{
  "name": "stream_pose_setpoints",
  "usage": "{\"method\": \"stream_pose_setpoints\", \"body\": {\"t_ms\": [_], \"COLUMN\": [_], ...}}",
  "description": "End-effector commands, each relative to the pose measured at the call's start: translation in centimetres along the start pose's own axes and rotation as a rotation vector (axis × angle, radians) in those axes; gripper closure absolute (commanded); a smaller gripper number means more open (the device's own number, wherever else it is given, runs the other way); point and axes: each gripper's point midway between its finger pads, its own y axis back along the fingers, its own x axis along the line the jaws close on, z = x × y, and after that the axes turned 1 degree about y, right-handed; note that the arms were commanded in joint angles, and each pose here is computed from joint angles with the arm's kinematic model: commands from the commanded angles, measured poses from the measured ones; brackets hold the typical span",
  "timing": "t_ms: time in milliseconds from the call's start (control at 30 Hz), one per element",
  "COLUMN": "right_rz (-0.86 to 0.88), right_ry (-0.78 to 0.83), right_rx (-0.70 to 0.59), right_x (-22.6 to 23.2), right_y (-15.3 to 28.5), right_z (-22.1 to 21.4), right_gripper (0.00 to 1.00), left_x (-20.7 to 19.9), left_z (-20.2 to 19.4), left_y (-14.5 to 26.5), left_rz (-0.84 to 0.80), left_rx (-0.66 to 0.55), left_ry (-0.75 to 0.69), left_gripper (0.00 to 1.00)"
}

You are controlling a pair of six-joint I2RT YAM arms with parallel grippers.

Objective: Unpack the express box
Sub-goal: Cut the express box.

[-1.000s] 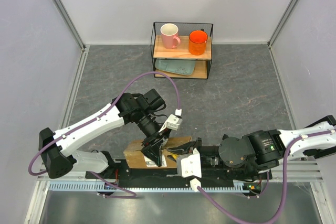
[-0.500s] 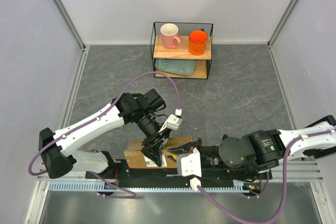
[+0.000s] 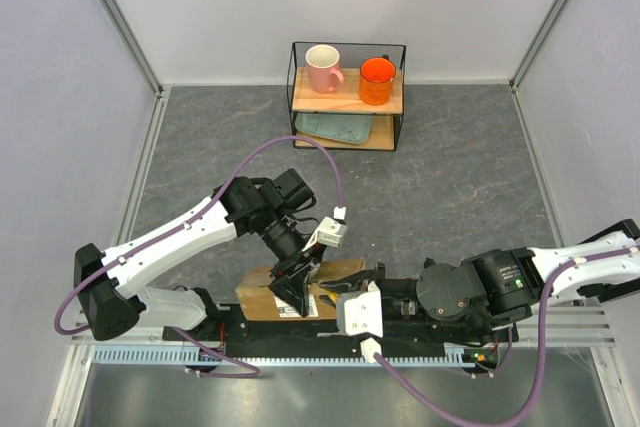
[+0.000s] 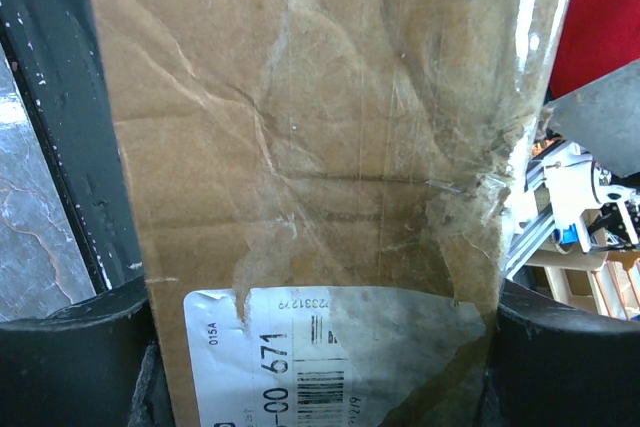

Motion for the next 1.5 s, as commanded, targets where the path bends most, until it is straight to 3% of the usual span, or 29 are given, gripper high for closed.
{"method": "stream_pose_setpoints", "body": {"t_ms": [0, 467, 1467], "right_rz": [-0.020, -0.020, 0.029], "right_ry": [0.055, 0.123, 0.108], "right_rx": [0.087, 0.045, 0.138], "right_x": [0.0, -0.7, 1.6], "right_y": [-0.1, -0.6, -2.1], "right_z": [-2.1, -0.1, -4.1], "right_gripper": [1.00, 1.00, 1.00], "left_x": [-2.3, -2.5, -4.6], "left_z": [1.3, 0.8, 2.3], "left_y": [0.4, 0.3, 1.0], "left_rz": [-0.090, -0.099, -0.178], "left_rx": [-0.057, -0.046, -0.087], "left_ry": [-0.030, -0.037, -0.093], "left_gripper": [0.98, 0.98, 0.98]}}
